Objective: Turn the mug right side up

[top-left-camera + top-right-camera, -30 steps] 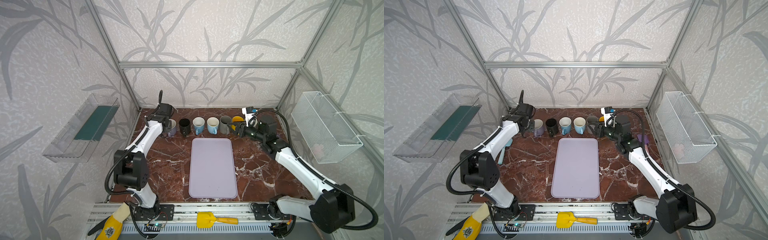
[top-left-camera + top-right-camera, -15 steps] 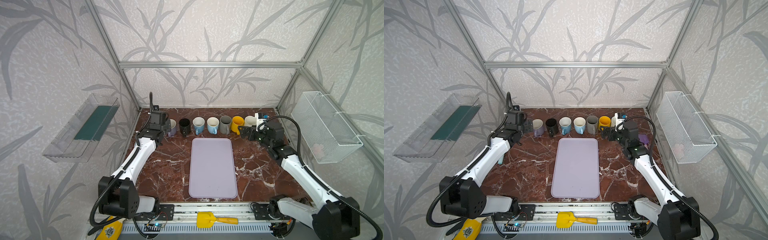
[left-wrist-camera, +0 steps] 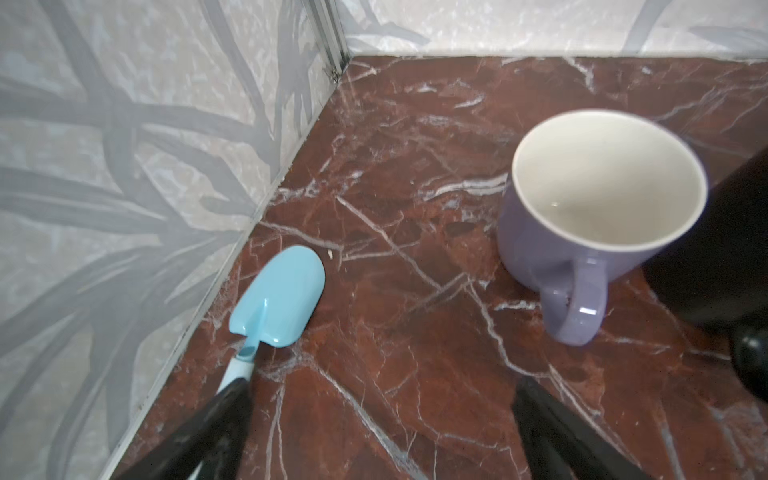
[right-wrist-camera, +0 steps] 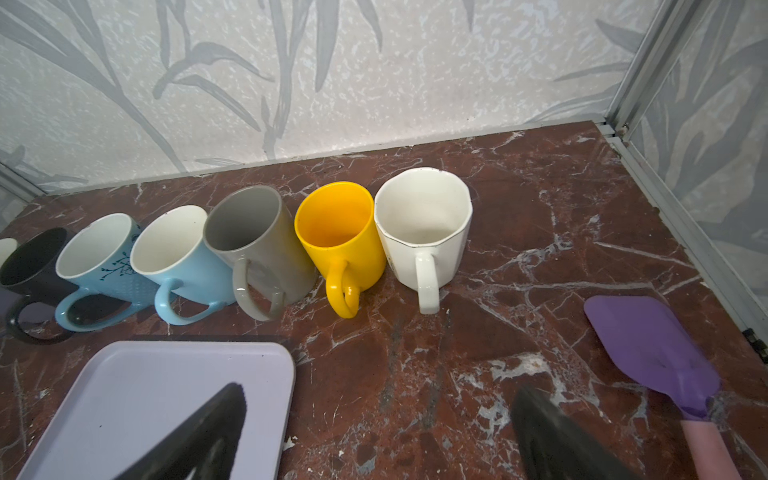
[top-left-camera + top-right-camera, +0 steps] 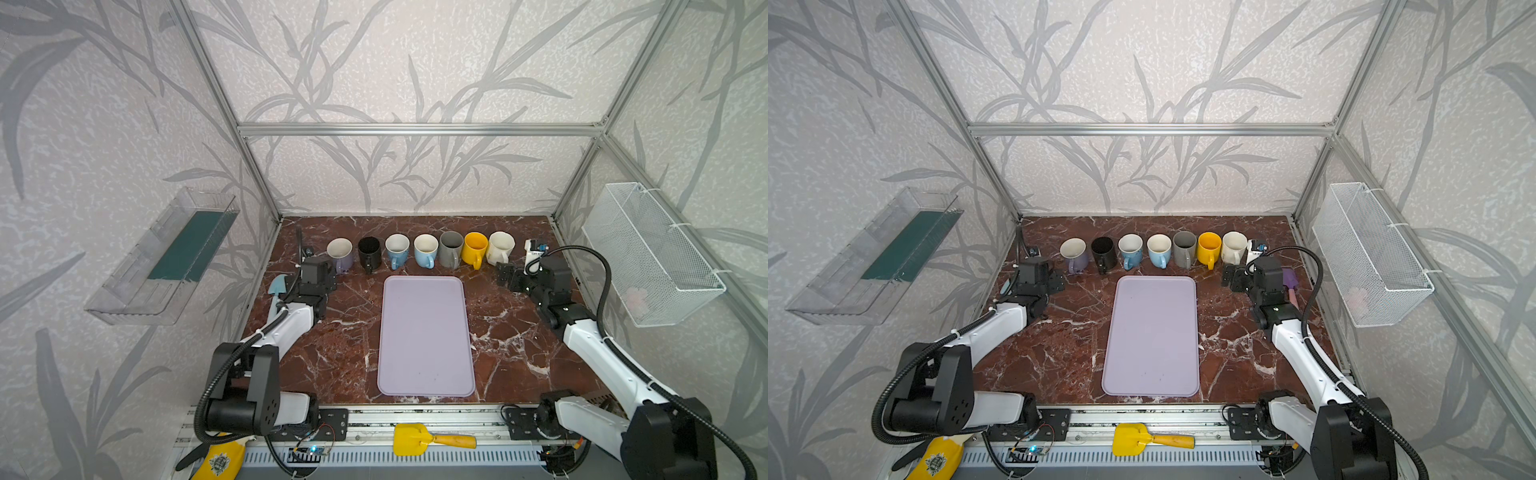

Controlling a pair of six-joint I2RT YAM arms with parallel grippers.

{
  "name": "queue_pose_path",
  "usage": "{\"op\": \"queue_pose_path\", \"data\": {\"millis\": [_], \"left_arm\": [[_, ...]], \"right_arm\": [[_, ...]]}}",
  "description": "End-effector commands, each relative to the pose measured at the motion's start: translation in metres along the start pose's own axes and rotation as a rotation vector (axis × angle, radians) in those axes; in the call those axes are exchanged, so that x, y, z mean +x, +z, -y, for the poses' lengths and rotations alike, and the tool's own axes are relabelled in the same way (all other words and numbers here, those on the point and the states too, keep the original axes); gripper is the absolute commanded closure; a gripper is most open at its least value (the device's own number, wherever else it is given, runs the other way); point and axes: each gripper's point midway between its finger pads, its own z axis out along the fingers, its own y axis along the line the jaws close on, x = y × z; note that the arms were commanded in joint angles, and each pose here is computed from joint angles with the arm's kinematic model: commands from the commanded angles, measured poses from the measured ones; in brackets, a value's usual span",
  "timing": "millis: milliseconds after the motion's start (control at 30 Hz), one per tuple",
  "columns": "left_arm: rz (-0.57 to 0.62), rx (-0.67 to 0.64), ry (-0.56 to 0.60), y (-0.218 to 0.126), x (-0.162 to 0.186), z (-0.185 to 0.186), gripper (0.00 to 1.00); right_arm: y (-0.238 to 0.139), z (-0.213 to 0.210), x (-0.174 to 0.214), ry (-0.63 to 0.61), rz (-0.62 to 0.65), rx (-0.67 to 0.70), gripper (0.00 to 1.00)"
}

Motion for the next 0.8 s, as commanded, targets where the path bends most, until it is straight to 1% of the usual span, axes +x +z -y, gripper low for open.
{"op": "queue_pose_path", "data": {"millis": [0, 67, 133, 200, 267, 400, 500, 633, 767], "left_arm": [[0.171, -0.003, -0.09, -0.002, -0.033, -0.009, 0.01], [0.161, 0.033, -0.097, 0.004, -0.026, -0.007, 0.01], [0.178, 0.041, -0.119, 0.007, -0.021, -0.008, 0.01], [0.193, 0.009, -0.139, 0.01, -0.015, -0.014, 0.01], [0.238, -0.016, -0.166, 0.009, -0.012, -0.02, 0.01], [0.275, -0.017, -0.191, 0.009, -0.008, -0.023, 0.01], [0.247, 0.005, -0.172, 0.016, -0.004, -0.016, 0.01], [0.173, 0.006, -0.131, 0.03, -0.003, -0.009, 0.01], [0.16, -0.001, -0.118, 0.035, -0.005, -0.007, 0.01]], "right_arm": [[-0.003, 0.007, -0.018, -0.003, 0.092, 0.015, 0.01], [-0.002, 0.012, -0.016, 0.0, 0.093, 0.026, 0.01], [-0.001, 0.016, -0.014, 0.0, 0.093, 0.035, 0.01], [0.0, 0.019, -0.013, 0.003, 0.091, 0.043, 0.01], [0.001, 0.02, -0.011, 0.002, 0.094, 0.044, 0.01], [0.003, 0.02, -0.009, -0.025, 0.108, 0.036, 0.01], [0.003, 0.022, -0.008, -0.053, 0.12, 0.042, 0.01], [0.004, 0.025, -0.008, -0.102, 0.141, 0.062, 0.01], [0.003, 0.031, -0.007, -0.134, 0.153, 0.096, 0.01]]}}
